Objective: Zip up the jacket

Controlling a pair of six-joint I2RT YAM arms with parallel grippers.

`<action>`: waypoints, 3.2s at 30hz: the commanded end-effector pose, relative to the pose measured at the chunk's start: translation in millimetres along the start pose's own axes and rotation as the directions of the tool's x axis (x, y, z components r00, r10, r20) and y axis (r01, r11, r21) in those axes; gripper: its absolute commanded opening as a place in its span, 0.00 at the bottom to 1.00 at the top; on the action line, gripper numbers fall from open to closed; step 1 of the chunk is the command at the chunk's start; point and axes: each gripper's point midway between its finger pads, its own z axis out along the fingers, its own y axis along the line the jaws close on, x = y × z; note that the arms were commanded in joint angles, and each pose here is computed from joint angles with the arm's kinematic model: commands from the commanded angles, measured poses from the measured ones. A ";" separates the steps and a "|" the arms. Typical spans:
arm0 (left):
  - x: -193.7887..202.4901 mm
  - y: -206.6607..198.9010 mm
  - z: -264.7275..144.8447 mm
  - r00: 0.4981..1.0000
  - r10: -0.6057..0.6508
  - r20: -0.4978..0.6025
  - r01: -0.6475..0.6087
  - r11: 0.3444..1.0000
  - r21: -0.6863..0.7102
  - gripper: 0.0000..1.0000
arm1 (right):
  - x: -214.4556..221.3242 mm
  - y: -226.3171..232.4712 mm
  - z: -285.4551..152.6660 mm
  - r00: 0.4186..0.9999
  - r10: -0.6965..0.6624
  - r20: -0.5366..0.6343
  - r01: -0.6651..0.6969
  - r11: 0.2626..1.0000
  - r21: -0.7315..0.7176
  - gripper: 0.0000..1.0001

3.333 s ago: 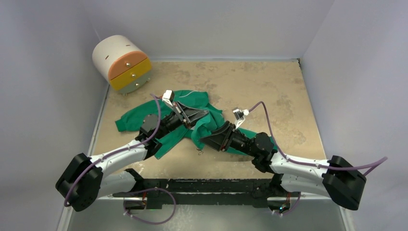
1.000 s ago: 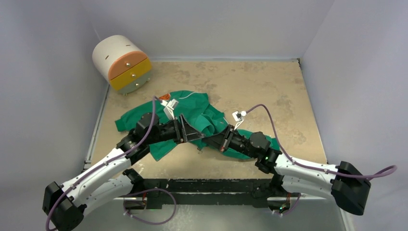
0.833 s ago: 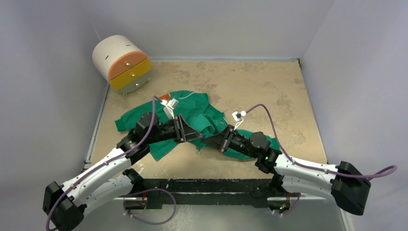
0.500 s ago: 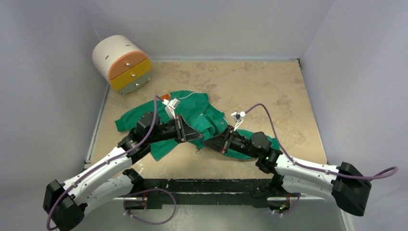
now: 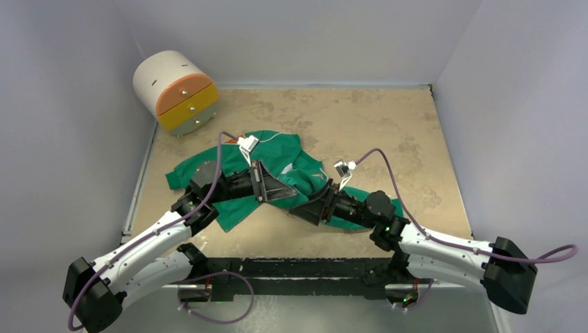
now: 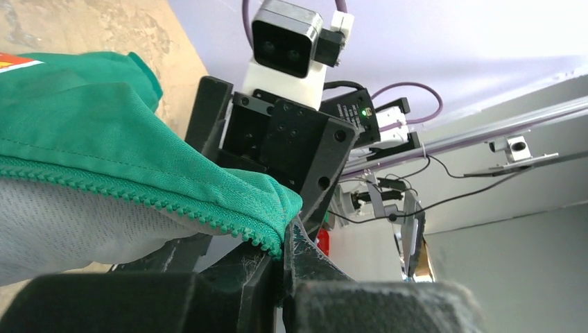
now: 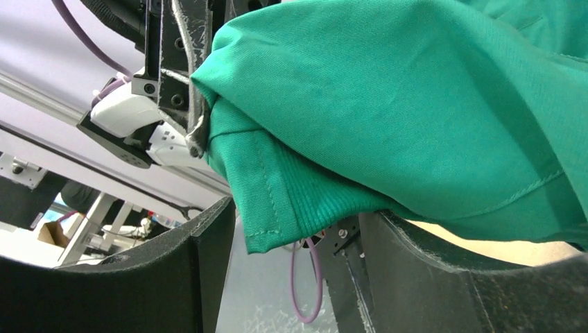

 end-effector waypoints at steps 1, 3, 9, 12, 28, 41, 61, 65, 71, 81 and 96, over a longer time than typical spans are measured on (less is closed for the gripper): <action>2.2 -26.4 -3.2 0.999 0.040 -0.026 -0.037 0.994 0.103 0.00 | -21.9 42.7 6.2 0.996 -0.060 0.068 0.070 0.984 -0.163 0.68; 5.2 -22.6 -3.9 0.999 0.037 -0.039 -0.033 0.996 0.087 0.00 | -25.5 52.5 5.8 0.994 -0.069 0.083 0.084 0.975 -0.205 0.68; 15.4 -10.9 -6.7 0.995 0.032 -0.091 -0.029 0.999 0.037 0.00 | -30.2 64.5 1.5 0.990 -0.096 0.101 0.118 0.962 -0.244 0.67; 18.4 -6.4 -7.8 0.992 0.050 -0.116 -0.050 0.999 0.007 0.00 | -31.2 67.9 -0.2 0.989 -0.118 0.092 0.137 0.962 -0.238 0.66; 17.9 -15.8 -7.2 0.988 0.075 -0.135 -0.070 0.997 0.036 0.00 | -17.7 66.6 5.9 0.984 -0.176 -0.005 0.169 0.956 -0.239 0.54; 13.1 -30.9 -4.7 0.989 0.086 -0.124 -0.074 0.993 0.096 0.00 | -2.2 61.7 7.2 0.981 -0.180 -0.072 0.156 0.952 -0.265 0.42; 9.4 -36.7 -1.5 0.987 0.100 -0.127 -0.086 0.990 0.111 0.00 | 4.7 53.8 -6.9 0.982 -0.173 -0.076 0.150 0.959 -0.239 0.26; 7.7 -39.0 -1.2 0.987 0.104 -0.122 -0.090 0.989 0.115 0.00 | 6.1 50.5 -6.4 0.982 -0.169 -0.080 0.146 0.962 -0.229 0.24; 7.9 -40.3 -1.3 0.987 0.103 -0.122 -0.089 0.989 0.119 0.00 | 4.8 52.3 -5.2 0.982 -0.172 -0.076 0.150 0.960 -0.236 0.17; 6.2 -41.1 -0.5 0.988 0.104 -0.115 -0.090 0.989 0.121 0.00 | 3.6 51.1 -4.1 0.982 -0.174 -0.073 0.154 0.962 -0.227 0.00; -52.2 -8.9 -31.0 0.940 0.335 0.070 -0.288 0.885 -0.366 0.59 | -26.8 21.5 -18.8 0.989 -0.140 0.054 0.138 0.990 0.035 0.00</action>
